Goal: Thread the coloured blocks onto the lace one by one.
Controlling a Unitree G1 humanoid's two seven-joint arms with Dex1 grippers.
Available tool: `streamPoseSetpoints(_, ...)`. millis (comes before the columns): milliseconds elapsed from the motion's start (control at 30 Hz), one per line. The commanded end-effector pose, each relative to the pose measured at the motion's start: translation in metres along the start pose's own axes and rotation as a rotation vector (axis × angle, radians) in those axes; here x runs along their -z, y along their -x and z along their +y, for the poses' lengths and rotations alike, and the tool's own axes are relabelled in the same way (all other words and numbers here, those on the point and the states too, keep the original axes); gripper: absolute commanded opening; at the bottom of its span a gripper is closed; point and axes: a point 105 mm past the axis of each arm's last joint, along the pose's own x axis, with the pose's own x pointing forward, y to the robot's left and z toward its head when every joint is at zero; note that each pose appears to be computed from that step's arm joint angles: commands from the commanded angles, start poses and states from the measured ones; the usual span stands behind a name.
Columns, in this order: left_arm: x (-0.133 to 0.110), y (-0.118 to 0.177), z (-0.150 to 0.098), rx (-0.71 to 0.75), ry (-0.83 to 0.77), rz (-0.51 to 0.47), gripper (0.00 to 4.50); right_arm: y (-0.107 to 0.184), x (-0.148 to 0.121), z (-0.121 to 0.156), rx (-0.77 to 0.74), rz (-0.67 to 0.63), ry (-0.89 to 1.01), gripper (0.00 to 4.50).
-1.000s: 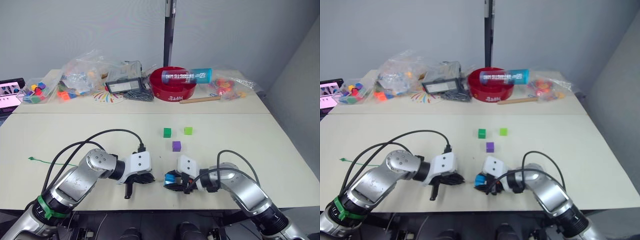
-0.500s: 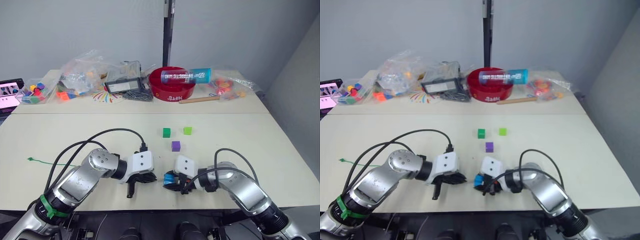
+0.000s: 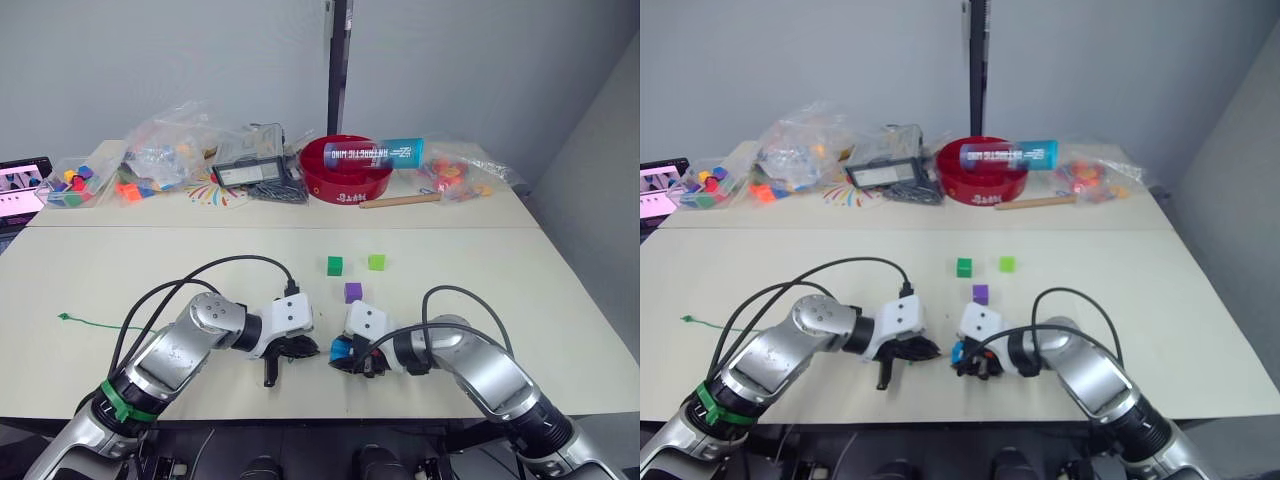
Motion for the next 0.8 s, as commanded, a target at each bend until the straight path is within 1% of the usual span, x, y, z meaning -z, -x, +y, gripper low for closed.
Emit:
streamPoseSetpoints(33,-0.034,-0.010,-0.020,0.121,-0.064,-0.178,0.00,-0.010,-0.008,0.009,-0.027,-0.031,0.021,1.36)
streamPoseSetpoints(133,-0.032,-0.009,-0.020,0.126,-0.059,-0.193,0.00,-0.010,-0.011,0.010,-0.035,-0.059,0.027,1.36)
streamPoseSetpoints(267,-0.030,-0.008,-0.021,0.131,-0.058,-0.198,0.00,-0.011,-0.010,0.011,-0.041,-0.060,0.018,1.36)
streamPoseSetpoints(433,-0.027,-0.015,-0.016,0.107,-0.103,-0.148,0.00,-0.014,-0.010,0.016,-0.070,-0.038,0.029,1.36)
streamPoseSetpoints(600,-0.024,-0.019,-0.015,0.093,-0.159,-0.108,0.00,-0.015,-0.008,0.019,-0.068,-0.001,0.037,1.36)
streamPoseSetpoints(700,-0.021,-0.024,-0.014,0.083,-0.184,-0.098,0.00,-0.019,-0.010,0.022,-0.072,-0.005,0.035,1.36)
streamPoseSetpoints(800,-0.019,-0.025,-0.016,0.090,-0.175,-0.112,0.00,-0.021,-0.011,0.026,-0.078,-0.016,0.036,1.36)
